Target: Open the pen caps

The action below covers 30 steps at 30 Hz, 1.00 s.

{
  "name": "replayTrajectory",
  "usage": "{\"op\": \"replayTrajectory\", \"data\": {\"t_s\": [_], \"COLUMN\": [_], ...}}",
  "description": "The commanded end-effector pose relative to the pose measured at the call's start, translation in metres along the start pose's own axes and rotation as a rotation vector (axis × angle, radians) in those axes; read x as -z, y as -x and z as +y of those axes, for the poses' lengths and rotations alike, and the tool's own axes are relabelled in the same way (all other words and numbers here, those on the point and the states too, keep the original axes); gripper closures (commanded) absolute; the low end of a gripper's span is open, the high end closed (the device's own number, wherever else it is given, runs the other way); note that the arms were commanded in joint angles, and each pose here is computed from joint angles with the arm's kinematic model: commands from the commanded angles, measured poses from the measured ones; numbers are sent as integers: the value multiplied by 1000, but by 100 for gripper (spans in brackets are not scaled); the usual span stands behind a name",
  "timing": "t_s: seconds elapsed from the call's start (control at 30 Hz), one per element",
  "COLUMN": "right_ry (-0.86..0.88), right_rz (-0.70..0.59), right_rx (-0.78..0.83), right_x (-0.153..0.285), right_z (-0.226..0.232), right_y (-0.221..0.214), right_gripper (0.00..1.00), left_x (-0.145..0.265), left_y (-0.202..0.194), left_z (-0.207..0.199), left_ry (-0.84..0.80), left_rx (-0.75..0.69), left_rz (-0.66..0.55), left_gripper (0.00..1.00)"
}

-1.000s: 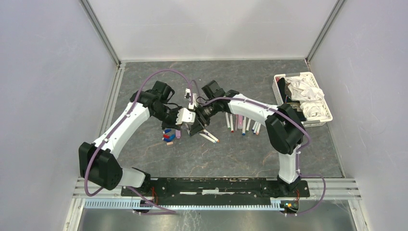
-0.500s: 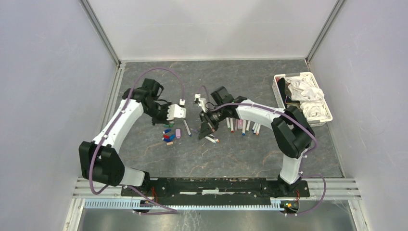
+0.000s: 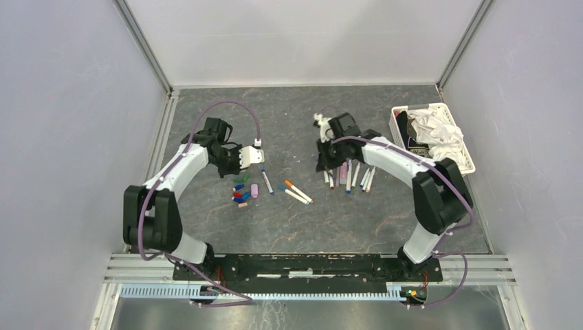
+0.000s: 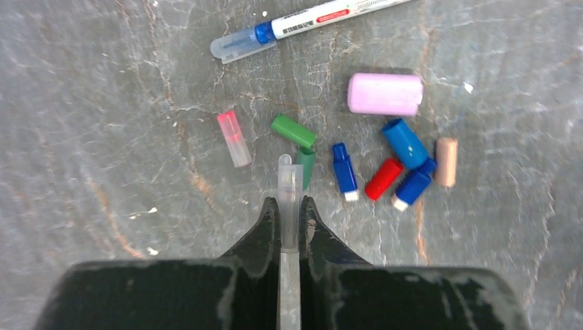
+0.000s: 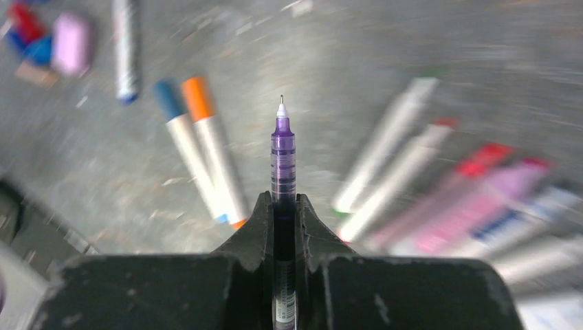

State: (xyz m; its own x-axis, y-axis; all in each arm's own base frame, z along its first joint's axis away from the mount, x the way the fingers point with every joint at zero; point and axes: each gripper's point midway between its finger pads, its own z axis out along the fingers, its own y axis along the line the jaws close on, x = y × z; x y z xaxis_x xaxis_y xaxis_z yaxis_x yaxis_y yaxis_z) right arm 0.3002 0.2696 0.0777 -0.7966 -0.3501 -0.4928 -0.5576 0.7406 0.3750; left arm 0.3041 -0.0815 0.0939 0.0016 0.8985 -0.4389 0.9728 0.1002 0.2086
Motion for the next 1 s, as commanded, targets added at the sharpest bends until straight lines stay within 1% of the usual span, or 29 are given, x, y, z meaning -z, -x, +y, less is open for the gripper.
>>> {"op": "replayTrajectory", "data": {"t_s": [0.0, 0.17, 0.27, 0.4, 0.43, 0.6, 0.8, 0.87, 0.97], "right_ry": [-423, -543, -586, -624, -632, -634, -611, -602, -599], "right_rz": [-194, -201, -174, -164, -162, -165, -150, -146, -142], "right_rx": [-90, -136, -147, -149, -151, -162, -169, -166, -165], "right_x": [41, 36, 28, 21, 20, 13, 2, 0, -2], "right_z": [-65, -89, -98, -107, -108, -112, -110, -108, -108], "right_y": [36, 35, 33, 35, 36, 31, 25, 24, 24], "right_gripper": [100, 100, 100, 100, 100, 99, 88, 83, 80], "left_x": [-26, -46, -46, -43, -41, -32, -18, -13, -4], "left_y": [-11, -26, -22, -13, -11, 5, 20, 25, 33], "left_z": [24, 21, 22, 21, 21, 19, 25, 26, 30], "left_ry": [110, 100, 103, 96, 93, 64, 58, 54, 55], "left_rx": [132, 201, 212, 219, 223, 229, 269, 291, 319], "left_rz": [5, 43, 21, -16, -26, -82, -120, -129, -144], "left_gripper": [97, 85, 76, 70, 67, 66, 65, 62, 59]}}
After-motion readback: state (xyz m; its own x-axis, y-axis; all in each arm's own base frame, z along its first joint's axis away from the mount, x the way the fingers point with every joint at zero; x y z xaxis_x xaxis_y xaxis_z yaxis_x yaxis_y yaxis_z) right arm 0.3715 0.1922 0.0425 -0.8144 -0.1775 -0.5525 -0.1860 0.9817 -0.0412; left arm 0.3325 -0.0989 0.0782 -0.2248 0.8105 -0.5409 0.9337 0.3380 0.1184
